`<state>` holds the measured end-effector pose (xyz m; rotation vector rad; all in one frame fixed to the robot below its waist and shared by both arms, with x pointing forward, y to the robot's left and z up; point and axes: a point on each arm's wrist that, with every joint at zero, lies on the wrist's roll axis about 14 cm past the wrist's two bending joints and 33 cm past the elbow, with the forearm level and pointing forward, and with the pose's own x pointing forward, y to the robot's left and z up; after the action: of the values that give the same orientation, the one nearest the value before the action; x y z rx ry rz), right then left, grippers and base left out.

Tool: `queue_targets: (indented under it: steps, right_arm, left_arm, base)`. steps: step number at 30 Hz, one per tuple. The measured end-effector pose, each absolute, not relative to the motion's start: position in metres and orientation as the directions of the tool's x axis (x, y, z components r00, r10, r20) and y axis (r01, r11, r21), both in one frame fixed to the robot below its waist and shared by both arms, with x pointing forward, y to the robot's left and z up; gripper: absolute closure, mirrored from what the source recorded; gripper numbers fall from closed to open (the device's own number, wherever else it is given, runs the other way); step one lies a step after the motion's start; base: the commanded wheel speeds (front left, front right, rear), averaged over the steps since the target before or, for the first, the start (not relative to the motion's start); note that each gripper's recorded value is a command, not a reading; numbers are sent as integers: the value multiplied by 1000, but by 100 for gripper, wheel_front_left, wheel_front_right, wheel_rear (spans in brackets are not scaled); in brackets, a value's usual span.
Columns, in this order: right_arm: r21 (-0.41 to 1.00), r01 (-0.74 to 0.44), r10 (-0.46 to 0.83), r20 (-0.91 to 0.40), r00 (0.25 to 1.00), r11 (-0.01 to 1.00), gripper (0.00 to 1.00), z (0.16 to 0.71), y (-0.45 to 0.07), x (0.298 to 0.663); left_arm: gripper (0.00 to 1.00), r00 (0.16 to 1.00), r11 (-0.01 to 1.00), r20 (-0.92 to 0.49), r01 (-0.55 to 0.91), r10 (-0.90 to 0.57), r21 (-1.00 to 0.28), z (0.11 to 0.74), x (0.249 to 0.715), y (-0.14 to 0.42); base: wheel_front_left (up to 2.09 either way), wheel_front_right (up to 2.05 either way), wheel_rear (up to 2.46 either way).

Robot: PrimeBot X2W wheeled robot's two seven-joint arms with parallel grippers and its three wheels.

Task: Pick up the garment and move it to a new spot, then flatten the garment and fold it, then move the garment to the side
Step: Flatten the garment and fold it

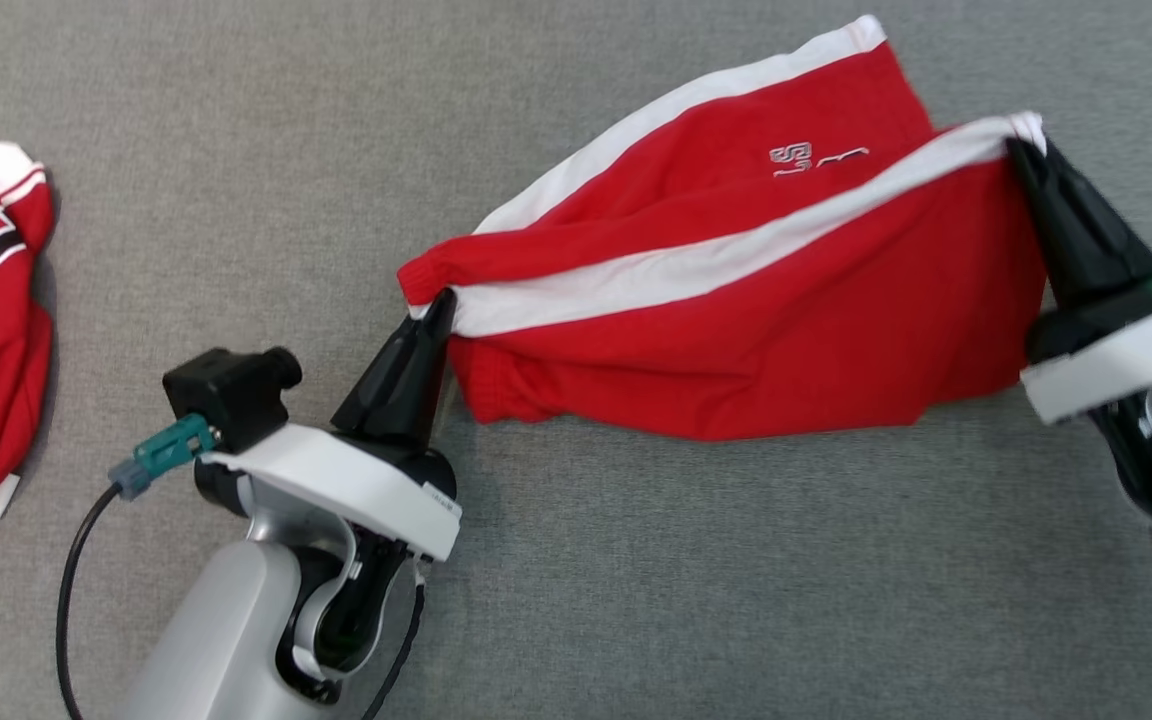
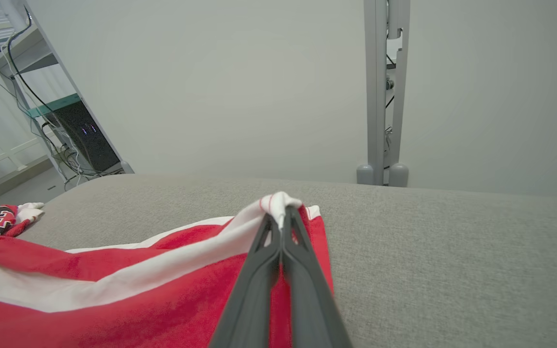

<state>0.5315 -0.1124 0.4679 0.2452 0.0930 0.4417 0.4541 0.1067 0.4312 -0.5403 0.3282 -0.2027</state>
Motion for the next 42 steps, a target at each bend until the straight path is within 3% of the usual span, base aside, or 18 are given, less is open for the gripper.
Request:
queue_targets:
  steps: [9,20,21,22,23,24,31,36,42]
  right_arm:
    - [259,-470,498,-50,866,844,100,453,-81,584]
    - [263,-450,491,-116,863,853,100,430,-78,603]
    - [264,-452,495,-121,861,852,100,429,-77,603]
    - [268,-451,494,-122,861,852,93,428,-76,603]
    - [271,-451,496,-125,860,850,56,428,-75,603]
    - [270,-451,497,-131,858,850,0,427,-74,603]
    - [250,-468,506,-119,854,848,0,437,-73,596]
    - [210,-454,471,-39,881,866,0,467,-87,592]
    - [154,-425,427,17,904,892,0,483,-102,571]
  left_arm:
    - [100,928,831,-278,56,-247,-553,416,472,112]
    - [100,928,826,-298,17,-222,-564,404,471,116]
    - [69,928,826,-298,19,-225,-564,404,470,115]
    - [0,927,824,-292,31,-235,-566,405,470,113]
    - [0,925,822,-289,41,-247,-568,405,470,110]
    - [0,924,820,-287,47,-253,-571,405,469,108]
    - [0,957,867,-208,75,-201,-493,422,471,115]
    - [0,984,919,-128,66,-125,-389,440,466,126]
    - [0,997,936,-48,38,-58,-349,463,465,138]
  base:
    - [0,0,0]
    - [0,0,0]
    - [0,0,0]
    - [0,0,0]
    - [0,0,0]
    - [0,0,0]
    - [0,0,0]
    - [0,0,0]
    - [0,0,0]
